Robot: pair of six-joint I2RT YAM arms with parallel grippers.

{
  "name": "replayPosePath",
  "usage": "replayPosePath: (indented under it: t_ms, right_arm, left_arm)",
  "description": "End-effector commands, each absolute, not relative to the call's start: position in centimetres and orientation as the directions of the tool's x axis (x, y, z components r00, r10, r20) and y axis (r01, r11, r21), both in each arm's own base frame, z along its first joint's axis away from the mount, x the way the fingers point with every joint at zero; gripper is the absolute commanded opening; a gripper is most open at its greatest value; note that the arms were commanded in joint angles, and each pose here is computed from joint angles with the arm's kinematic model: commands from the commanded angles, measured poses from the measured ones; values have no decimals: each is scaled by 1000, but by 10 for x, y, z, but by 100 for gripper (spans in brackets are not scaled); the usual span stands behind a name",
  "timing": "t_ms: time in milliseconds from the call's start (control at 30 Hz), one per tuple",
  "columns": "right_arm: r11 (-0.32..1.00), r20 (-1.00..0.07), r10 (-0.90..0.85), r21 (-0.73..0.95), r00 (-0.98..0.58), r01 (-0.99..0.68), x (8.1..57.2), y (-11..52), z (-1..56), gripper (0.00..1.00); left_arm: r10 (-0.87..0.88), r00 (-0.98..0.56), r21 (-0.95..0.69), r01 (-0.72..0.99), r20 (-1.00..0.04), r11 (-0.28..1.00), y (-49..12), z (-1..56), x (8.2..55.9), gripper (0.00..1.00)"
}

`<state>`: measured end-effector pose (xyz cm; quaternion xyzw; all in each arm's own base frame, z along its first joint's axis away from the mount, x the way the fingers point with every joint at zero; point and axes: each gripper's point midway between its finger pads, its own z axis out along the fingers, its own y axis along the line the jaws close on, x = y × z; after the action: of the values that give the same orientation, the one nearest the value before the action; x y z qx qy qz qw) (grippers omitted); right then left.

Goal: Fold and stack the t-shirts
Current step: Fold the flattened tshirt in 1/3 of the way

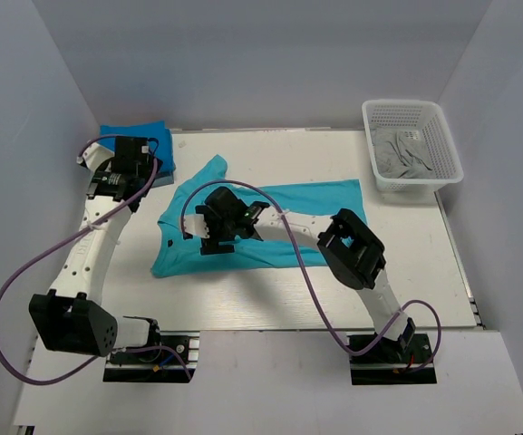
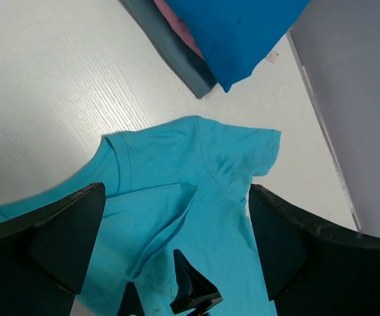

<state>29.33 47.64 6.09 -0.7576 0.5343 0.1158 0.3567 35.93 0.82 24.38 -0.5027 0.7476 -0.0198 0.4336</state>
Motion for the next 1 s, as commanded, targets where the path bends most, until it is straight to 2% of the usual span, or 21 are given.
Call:
replayPosePath:
  t_ms: [0,100,167,267,300,467,500,567,700,967]
  right_arm:
    - [-198,-564,-690,-456,454,-868,300,490,74,90]
    - [-210,-552,-690,-466,468,-859,302,491,71,89]
    - [-211,-552,-693,-461,464,-862,304,493,65,83]
    - [-203,-549,-700,-461,457,-864,307,495,63,63]
    - [-198,-551,-699,-463,456,-864,309,496,64,53]
    - [-169,-556,-713,-455,427,-874,317,497,62,25]
    - [-169,-556,-715,-450,424,-877,317,497,61,15]
    - [-157,-563,-716,-444,412,-882,317,495,62,1]
    - [-71,-608,-691,-481,390,-874,329,498,77,0]
    - [254,-719,-677,-429,158,-867,364,475,93,0]
  left_arm:
    - [-740,-143,-410,-756,-657,510,20,239,355,99]
    - [-739,-161,-391,-765,-654,512,21,232,355,99]
    - [-740,-154,-391,-769,-654,505,25,232,355,99]
    - [-734,-146,-385,-775,-663,502,30,230,355,99]
    - [-734,-153,-377,-779,-662,502,30,226,354,99]
    - [-734,-148,-387,-772,-663,505,35,226,358,99]
    - [-734,-148,-387,-772,-663,505,35,226,358,99]
    - [-733,-162,-383,-767,-660,514,33,223,358,99]
    - [-739,-181,-391,-753,-649,529,31,217,361,99]
    - [-738,-199,-396,-739,-645,545,30,213,364,99]
